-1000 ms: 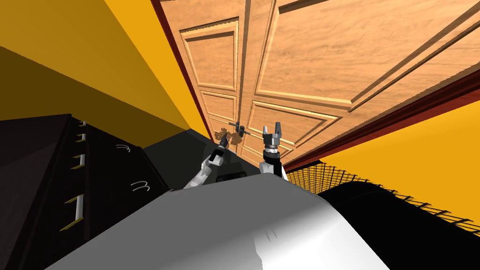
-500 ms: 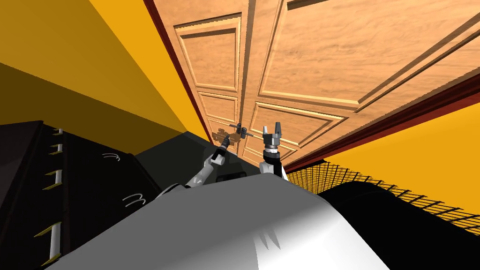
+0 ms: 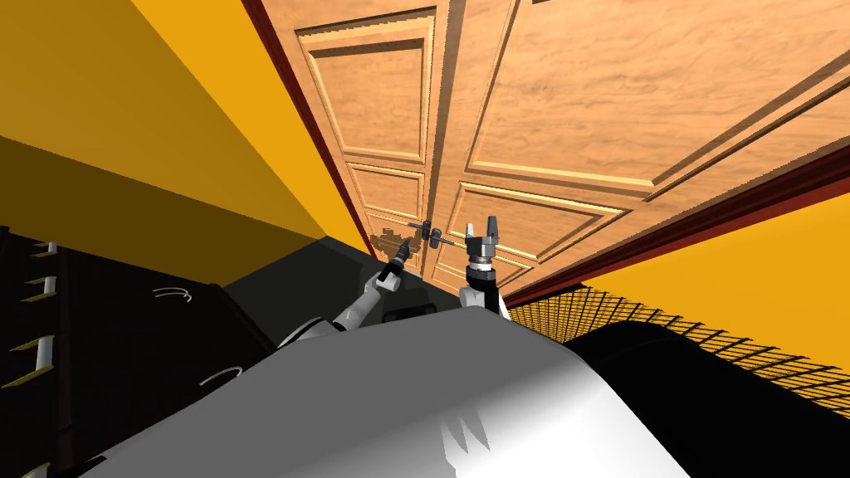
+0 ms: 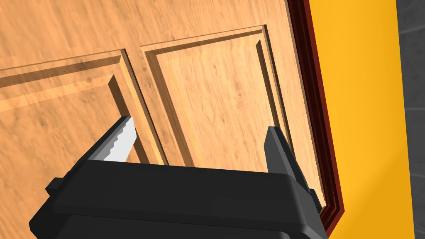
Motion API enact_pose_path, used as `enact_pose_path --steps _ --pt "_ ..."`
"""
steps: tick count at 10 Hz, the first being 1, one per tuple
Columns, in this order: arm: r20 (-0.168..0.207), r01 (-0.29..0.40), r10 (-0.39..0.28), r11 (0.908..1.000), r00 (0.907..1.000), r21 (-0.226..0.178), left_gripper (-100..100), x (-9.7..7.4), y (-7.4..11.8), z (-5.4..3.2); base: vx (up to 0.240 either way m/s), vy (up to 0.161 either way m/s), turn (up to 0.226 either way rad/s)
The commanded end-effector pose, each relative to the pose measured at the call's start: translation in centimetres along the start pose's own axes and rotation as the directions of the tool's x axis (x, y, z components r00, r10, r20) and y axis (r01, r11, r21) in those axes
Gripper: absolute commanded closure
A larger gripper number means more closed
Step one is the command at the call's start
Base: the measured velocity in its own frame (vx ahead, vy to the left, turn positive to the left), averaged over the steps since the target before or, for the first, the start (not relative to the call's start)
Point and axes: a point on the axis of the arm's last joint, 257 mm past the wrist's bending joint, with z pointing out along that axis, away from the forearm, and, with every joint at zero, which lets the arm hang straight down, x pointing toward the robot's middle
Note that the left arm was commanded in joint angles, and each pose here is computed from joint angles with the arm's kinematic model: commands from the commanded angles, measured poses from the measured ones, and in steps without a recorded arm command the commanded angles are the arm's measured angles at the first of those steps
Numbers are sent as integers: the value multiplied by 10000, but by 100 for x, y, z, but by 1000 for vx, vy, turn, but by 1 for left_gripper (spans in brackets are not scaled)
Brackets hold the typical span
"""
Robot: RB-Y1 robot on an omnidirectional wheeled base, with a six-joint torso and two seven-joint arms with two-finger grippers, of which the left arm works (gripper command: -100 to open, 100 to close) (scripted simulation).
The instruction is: Push the door open
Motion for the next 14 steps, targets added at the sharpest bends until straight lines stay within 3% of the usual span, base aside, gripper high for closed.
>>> enact_pose_path --steps 1,4,7,14 --pt "-86 -37 36 9999 10000 -117 -100 46 51 24 106 120 -68" --pt "-292 -106 97 9994 9995 -322 -100 150 116 78 88 91 -78" --pt "-252 -97 89 9995 9996 -292 -100 130 112 64 6 6 2" --pt "326 95 -71 9973 9994 -724 -100 -213 393 -195 -224 -42 211"
